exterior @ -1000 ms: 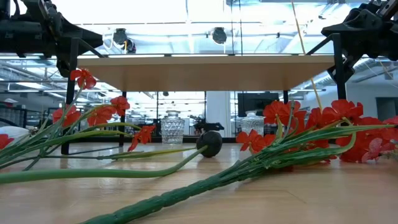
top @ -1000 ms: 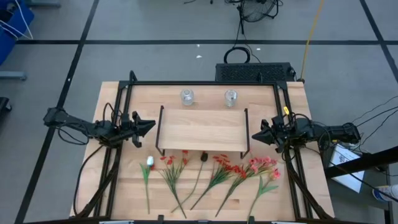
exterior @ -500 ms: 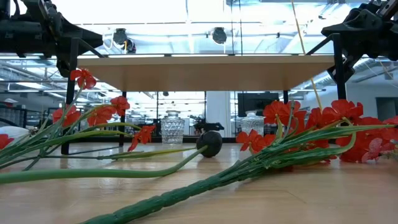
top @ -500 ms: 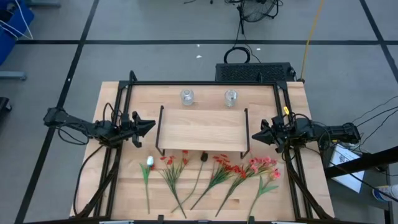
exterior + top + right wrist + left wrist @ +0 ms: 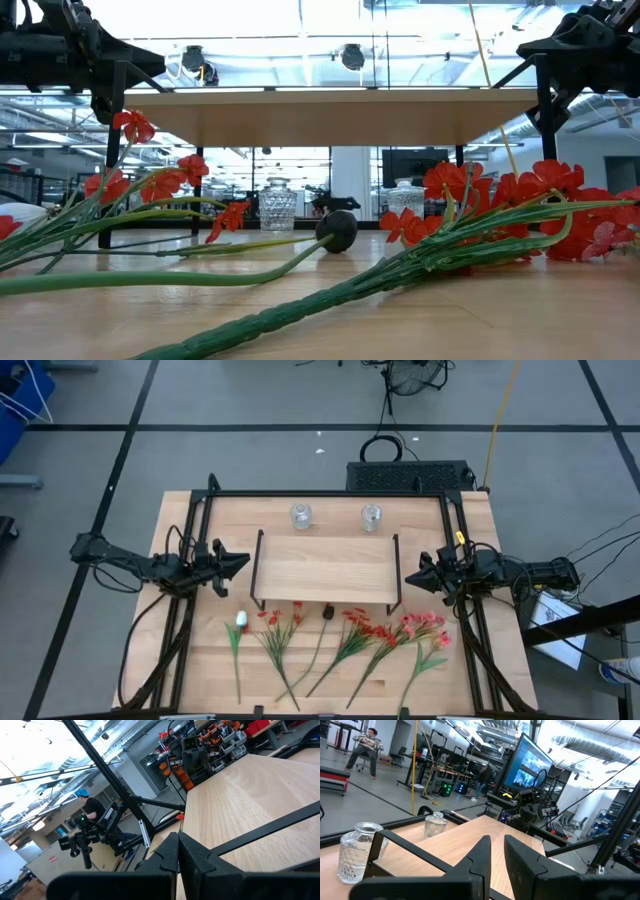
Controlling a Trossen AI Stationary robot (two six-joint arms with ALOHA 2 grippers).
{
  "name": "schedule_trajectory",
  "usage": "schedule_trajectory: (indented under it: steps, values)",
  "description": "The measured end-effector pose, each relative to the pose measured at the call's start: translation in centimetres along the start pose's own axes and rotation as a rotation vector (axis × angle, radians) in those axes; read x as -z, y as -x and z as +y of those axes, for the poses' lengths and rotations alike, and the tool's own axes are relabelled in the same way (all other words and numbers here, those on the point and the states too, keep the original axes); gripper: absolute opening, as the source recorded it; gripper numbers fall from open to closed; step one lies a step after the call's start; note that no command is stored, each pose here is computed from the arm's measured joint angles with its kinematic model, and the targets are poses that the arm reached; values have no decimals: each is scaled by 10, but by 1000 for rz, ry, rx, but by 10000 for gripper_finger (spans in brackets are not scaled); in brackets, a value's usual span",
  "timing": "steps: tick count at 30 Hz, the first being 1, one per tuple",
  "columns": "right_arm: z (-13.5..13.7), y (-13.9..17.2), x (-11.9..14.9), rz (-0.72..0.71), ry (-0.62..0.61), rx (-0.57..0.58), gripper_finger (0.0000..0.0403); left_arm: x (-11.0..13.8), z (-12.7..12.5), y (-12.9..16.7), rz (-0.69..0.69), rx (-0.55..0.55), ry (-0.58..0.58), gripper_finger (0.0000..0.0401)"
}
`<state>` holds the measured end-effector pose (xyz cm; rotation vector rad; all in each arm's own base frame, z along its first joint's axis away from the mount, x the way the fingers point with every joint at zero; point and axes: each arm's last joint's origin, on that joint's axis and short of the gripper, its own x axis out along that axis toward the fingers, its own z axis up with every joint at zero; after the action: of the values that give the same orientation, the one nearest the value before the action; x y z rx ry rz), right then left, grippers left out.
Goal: Pick and place flowers into a vace then onto a shelf
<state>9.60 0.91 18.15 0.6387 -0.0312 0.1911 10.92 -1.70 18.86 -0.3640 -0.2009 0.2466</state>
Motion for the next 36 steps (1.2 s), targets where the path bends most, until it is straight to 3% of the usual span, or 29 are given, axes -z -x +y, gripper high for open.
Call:
schedule_trajectory:
  steps: [15, 20, 22, 24, 30, 36]
  values:
    - [1, 0, -2, -27, 10, -4, 4, 0, 0, 0, 0, 0, 0, 58]
    - [16, 4, -22, -230, -140, -170, 4, 0, 0, 0, -1, 0, 0, 58]
    - [21, 6, -28, -294, -145, -227, 4, 0, 0, 0, 0, 0, 0, 58]
    - [23, 9, -33, -370, -141, -235, 4, 0, 0, 0, 0, 0, 0, 58]
    - [29, 18, -47, -590, -304, -285, 4, 0, 0, 0, -1, 0, 0, 58]
    - [26, 21, -51, -722, -434, -216, 4, 0, 0, 0, 0, 0, 0, 58]
